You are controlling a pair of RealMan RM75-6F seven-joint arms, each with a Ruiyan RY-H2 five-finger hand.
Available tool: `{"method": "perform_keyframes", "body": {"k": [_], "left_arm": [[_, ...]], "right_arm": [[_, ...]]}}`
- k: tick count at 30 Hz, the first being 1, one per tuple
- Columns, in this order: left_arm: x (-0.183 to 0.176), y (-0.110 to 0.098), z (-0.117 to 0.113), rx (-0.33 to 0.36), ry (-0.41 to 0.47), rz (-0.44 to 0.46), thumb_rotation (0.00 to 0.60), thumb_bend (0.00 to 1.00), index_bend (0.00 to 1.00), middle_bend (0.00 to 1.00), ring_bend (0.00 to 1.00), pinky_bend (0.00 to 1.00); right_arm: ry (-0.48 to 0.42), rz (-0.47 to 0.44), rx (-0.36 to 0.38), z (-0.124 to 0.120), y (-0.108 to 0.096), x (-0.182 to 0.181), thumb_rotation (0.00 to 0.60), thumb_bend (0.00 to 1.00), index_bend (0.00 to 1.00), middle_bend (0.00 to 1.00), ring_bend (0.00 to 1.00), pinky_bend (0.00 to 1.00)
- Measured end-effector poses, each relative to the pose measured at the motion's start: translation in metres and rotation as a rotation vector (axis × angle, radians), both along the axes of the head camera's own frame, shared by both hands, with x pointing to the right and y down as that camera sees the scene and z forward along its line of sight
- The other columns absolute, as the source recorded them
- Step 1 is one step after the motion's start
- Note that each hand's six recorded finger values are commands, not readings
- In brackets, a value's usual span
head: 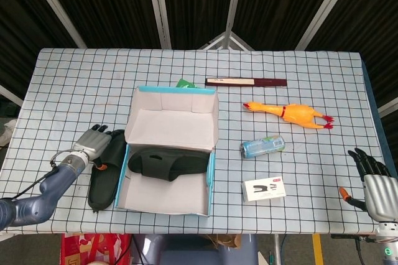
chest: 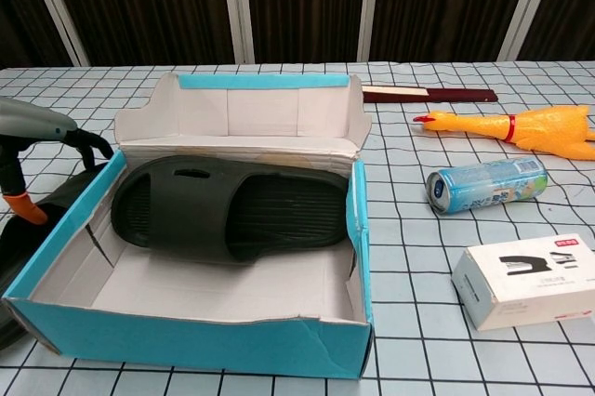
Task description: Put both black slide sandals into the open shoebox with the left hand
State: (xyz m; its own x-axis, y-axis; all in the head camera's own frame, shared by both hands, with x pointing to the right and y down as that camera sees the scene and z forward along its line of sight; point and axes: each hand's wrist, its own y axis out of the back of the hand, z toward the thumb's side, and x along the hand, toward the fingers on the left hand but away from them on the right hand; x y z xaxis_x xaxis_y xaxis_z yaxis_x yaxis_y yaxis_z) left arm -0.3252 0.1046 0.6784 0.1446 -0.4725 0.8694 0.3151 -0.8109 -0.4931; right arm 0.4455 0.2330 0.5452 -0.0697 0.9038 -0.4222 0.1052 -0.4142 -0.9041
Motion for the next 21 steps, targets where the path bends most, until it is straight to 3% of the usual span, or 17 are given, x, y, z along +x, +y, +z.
{"method": "perform_keyframes", "body": {"k": [9, 21], "left_arm": [[0.007, 0.002, 0.008, -0.009, -0.011, 0.035, 0.600, 0.28, 0.13, 0.18, 0.00, 0.05], [0.011, 0.002, 0.006, 0.007, -0.021, 0.053, 0.600, 0.33, 0.24, 0.30, 0.00, 0.05]], "right_arm": [[-0.001, 0.006, 0.005, -0.002, 0.001, 0.001, 0.600, 0.25, 0.14, 0.12, 0.17, 0.20], [-0.001, 0.010, 0.005, -0.003, 0.000, 0.002, 0.600, 0.25, 0.14, 0.12, 0.17, 0.20]]}}
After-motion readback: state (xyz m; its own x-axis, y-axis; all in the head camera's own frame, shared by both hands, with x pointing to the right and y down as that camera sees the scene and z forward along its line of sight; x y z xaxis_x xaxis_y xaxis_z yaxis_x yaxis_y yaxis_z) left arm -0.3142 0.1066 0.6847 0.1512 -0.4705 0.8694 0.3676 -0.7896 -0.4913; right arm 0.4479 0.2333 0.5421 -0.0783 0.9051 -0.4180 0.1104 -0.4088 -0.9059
